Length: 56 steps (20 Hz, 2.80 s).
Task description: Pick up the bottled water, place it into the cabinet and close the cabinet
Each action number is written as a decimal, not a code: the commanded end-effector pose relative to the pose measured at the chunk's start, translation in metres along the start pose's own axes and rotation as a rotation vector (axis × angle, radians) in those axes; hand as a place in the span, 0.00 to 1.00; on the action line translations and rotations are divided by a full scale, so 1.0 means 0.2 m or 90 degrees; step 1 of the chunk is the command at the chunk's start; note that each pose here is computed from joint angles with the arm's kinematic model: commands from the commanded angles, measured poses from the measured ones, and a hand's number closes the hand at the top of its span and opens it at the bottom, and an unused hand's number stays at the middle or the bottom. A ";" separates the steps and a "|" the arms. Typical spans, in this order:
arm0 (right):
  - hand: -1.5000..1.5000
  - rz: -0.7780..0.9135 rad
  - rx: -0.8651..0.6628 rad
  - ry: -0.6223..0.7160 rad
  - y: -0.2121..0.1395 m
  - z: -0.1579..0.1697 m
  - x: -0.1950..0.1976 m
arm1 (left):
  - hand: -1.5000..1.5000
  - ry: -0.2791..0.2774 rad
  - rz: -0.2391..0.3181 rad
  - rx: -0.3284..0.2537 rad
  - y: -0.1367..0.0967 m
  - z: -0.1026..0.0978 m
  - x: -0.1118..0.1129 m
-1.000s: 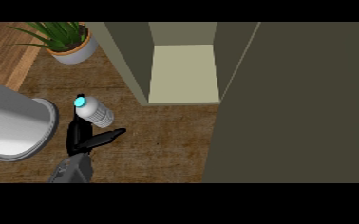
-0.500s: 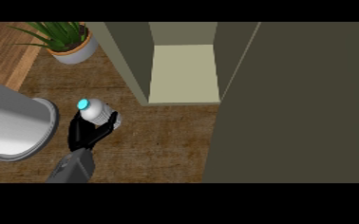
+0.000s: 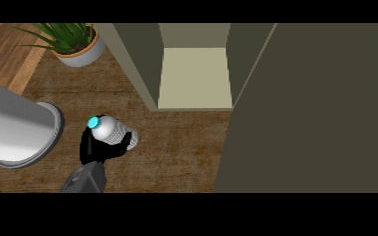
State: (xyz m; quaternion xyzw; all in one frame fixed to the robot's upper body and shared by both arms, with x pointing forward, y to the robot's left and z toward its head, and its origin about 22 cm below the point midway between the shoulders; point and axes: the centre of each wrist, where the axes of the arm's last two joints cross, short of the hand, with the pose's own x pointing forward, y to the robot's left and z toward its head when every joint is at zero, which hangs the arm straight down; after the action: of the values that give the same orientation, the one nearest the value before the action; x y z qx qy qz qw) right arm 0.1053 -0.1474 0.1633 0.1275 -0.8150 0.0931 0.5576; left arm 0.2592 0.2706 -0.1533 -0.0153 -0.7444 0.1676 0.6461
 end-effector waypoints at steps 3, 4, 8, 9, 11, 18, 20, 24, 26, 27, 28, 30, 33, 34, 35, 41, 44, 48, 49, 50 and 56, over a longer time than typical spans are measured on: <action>0.00 0.045 -0.015 -0.040 -0.03 0.04 0.08 | 1.00 0.012 0.039 -0.054 -0.06 0.24 -0.09; 0.00 0.024 -0.015 -0.020 -0.01 0.05 0.04 | 1.00 -0.022 0.040 -0.049 -0.07 0.22 -0.07; 0.00 0.018 -0.014 -0.027 -0.02 0.09 0.14 | 1.00 -0.032 0.025 -0.058 -0.07 0.29 -0.03; 0.00 0.014 -0.029 -0.035 -0.03 0.05 0.13 | 1.00 -0.021 0.036 -0.078 -0.15 0.20 0.02; 0.00 0.007 -0.017 -0.029 0.03 0.08 0.09 | 1.00 -0.024 0.024 -0.087 -0.21 0.20 0.07; 0.00 0.028 -0.021 -0.024 -0.01 0.07 0.11 | 1.00 0.009 0.070 -0.100 -0.36 0.22 0.29; 0.00 0.022 -0.011 -0.036 -0.03 0.05 0.07 | 1.00 0.005 0.079 -0.097 -0.44 0.30 0.32; 0.00 0.021 -0.016 -0.023 0.00 0.01 0.04 | 1.00 -0.022 0.068 -0.114 -0.56 0.25 0.43; 0.00 0.033 -0.017 -0.035 -0.07 0.06 0.09 | 1.00 -0.043 0.062 -0.120 -0.59 0.22 0.51; 0.00 0.024 -0.011 -0.040 -0.06 0.05 0.10 | 1.00 -0.040 0.049 -0.123 -0.59 0.18 0.57; 0.00 0.012 -0.011 -0.044 -0.05 0.02 0.09 | 1.00 -0.047 0.048 -0.119 -0.69 0.17 0.52; 0.00 0.013 -0.011 -0.033 0.04 0.05 0.07 | 1.00 -0.048 0.031 -0.127 -0.65 0.12 0.63; 0.00 0.013 -0.012 -0.031 -0.04 0.10 0.12 | 1.00 -0.039 0.036 -0.130 -0.84 0.17 0.60; 0.00 0.022 -0.013 -0.037 -0.09 0.01 0.07 | 1.00 -0.053 0.036 -0.131 -0.84 0.07 0.62; 0.00 0.019 -0.016 -0.034 -0.03 0.07 0.09 | 1.00 -0.041 0.039 -0.132 -0.89 0.08 0.67; 0.00 0.019 -0.027 -0.035 -0.02 0.10 0.10 | 1.00 -0.056 0.012 -0.144 -1.00 -0.01 0.74; 0.00 0.015 -0.022 -0.046 -0.01 0.04 0.05 | 1.00 -0.088 0.009 -0.121 -1.08 -0.14 0.76; 0.00 0.005 -0.006 -0.028 -0.08 0.13 0.17 | 1.00 -0.080 -0.021 -0.112 -1.17 -0.20 0.81; 0.00 0.006 -0.012 -0.031 -0.02 0.08 0.10 | 1.00 -0.078 -0.039 -0.107 -1.20 -0.26 0.77; 0.00 0.014 -0.011 -0.044 -0.05 0.06 0.13 | 1.00 -0.081 -0.055 -0.098 -1.12 -0.31 0.80; 0.00 0.013 -0.005 -0.036 -0.10 0.12 0.10 | 1.00 -0.079 -0.089 -0.091 -1.26 -0.43 0.84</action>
State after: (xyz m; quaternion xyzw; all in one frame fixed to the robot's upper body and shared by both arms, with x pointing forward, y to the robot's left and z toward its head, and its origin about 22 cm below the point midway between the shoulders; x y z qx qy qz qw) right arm 0.0985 -0.1589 0.1555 0.1164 -0.8202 0.0901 0.5529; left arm 0.3421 0.0908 0.0730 -0.0168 -0.7943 0.0752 0.6026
